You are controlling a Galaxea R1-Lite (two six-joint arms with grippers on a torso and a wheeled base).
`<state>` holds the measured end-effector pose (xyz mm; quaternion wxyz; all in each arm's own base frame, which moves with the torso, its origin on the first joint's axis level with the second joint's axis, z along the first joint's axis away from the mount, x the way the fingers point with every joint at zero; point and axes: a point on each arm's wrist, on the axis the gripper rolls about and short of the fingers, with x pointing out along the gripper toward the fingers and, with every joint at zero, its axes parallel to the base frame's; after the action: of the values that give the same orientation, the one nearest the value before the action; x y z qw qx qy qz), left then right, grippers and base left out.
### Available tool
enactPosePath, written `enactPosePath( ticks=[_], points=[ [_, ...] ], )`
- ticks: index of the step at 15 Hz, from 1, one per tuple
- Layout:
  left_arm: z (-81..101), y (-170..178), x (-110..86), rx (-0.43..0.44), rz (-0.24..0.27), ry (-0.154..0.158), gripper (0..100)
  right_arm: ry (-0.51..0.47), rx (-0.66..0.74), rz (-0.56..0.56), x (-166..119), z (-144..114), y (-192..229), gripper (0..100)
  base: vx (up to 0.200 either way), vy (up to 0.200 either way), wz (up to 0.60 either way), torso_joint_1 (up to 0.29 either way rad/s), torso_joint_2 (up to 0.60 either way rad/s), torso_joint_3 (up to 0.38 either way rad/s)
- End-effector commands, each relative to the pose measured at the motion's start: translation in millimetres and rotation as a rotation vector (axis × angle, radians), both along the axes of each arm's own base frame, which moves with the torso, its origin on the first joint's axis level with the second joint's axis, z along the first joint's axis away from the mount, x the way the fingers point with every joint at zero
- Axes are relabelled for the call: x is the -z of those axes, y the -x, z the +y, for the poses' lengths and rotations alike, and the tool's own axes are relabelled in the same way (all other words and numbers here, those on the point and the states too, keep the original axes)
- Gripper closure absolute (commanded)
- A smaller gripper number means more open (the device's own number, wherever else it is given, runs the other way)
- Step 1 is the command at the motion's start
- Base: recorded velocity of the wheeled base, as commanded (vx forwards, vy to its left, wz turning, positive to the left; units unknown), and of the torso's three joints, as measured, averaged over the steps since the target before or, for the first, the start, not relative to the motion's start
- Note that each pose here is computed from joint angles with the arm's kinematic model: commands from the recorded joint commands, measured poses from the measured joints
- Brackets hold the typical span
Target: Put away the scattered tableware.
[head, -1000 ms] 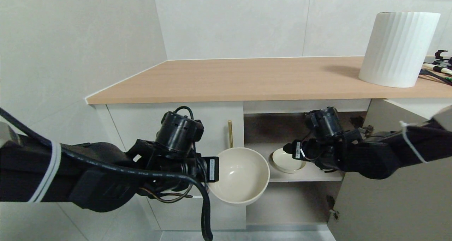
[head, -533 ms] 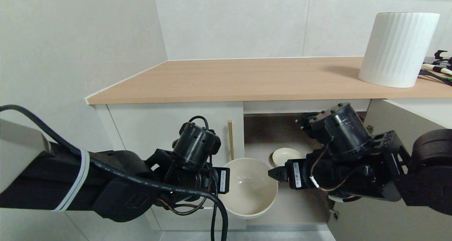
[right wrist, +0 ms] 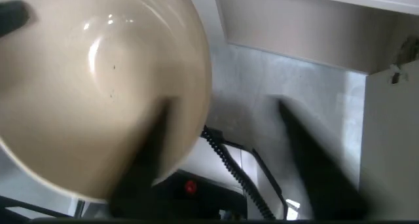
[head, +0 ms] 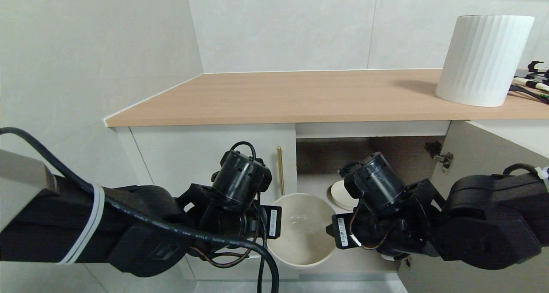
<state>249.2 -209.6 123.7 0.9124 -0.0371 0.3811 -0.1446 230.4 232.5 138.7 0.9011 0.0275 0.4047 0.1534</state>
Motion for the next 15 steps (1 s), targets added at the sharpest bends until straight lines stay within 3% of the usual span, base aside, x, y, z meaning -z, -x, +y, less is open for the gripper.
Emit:
enactPosePath(
  ticks=[1, 8, 9, 11, 15],
  points=[
    [0.3, 0.6, -1.7, -0.001, -0.005, 0.003, 100, 0.005, 0.002, 0.006, 4.7, 2.1, -2.0, 100, 0.0, 0.0, 0.0, 0.0, 0.0, 0.0],
    [0.5, 0.8, -1.2, -0.001, -0.002, 0.001, 100, 0.002, 0.002, 0.001, 3.0, 1.3, -0.6, 100, 0.0, 0.0, 0.0, 0.0, 0.0, 0.0],
    [0.7, 1.0, -0.9, -0.001, -0.001, 0.0, 0, 0.002, 0.002, 0.001, 3.0, 1.3, -0.6, 100, 0.0, 0.0, 0.0, 0.0, 0.0, 0.0],
    [1.5, 2.0, -3.6, -0.002, -0.008, 0.008, 0, 0.004, 0.001, 0.002, 3.4, 1.2, -0.5, 100, 0.0, 0.0, 0.0, 0.0, 0.0, 0.0],
    [7.2, 8.6, -25.1, -0.007, -0.06, 0.06, 0, 0.009, 0.001, 0.006, 5.9, 2.2, -0.8, 100, 0.0, 0.0, 0.0, 0.0, 0.0, 0.0]
  ],
)
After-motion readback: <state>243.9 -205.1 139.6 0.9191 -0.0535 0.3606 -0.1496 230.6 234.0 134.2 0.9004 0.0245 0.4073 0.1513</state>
